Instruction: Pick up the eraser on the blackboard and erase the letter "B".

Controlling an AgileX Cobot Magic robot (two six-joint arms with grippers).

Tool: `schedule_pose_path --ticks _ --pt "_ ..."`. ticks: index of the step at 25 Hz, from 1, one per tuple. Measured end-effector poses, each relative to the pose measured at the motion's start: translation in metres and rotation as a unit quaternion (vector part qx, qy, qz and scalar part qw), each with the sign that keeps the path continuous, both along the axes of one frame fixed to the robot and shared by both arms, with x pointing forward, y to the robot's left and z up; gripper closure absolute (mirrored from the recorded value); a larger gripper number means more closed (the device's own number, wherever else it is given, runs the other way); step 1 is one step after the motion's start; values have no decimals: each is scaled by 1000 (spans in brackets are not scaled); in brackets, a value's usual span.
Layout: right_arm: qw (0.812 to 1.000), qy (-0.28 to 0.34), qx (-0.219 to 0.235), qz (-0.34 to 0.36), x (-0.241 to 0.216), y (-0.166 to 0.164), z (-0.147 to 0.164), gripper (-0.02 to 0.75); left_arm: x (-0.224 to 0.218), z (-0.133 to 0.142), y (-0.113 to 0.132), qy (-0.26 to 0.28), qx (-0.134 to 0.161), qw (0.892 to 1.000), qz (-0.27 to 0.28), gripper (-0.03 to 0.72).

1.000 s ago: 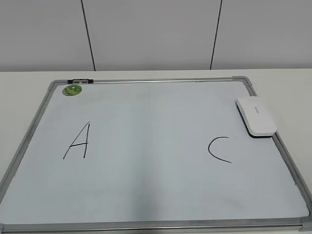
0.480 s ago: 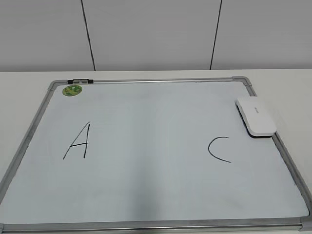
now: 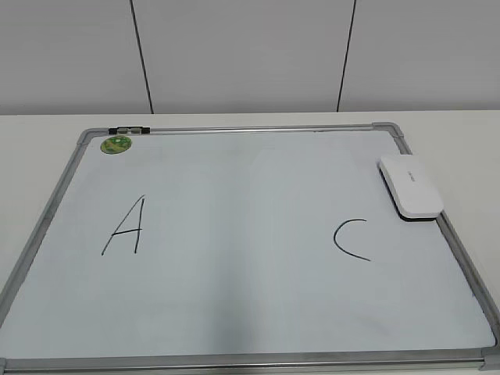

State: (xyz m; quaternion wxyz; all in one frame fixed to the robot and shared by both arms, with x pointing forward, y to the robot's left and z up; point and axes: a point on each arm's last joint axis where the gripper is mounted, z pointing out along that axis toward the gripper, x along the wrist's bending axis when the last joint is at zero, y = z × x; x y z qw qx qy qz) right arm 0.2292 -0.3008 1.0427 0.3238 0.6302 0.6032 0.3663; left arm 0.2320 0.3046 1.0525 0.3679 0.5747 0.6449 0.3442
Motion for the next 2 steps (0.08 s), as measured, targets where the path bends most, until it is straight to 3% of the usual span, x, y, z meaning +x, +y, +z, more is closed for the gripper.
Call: schedule_pose_path --ticks 2 --pt "1000 0 0 -1 0 0 0 183 0 0 0 0 0 1000 0 299"
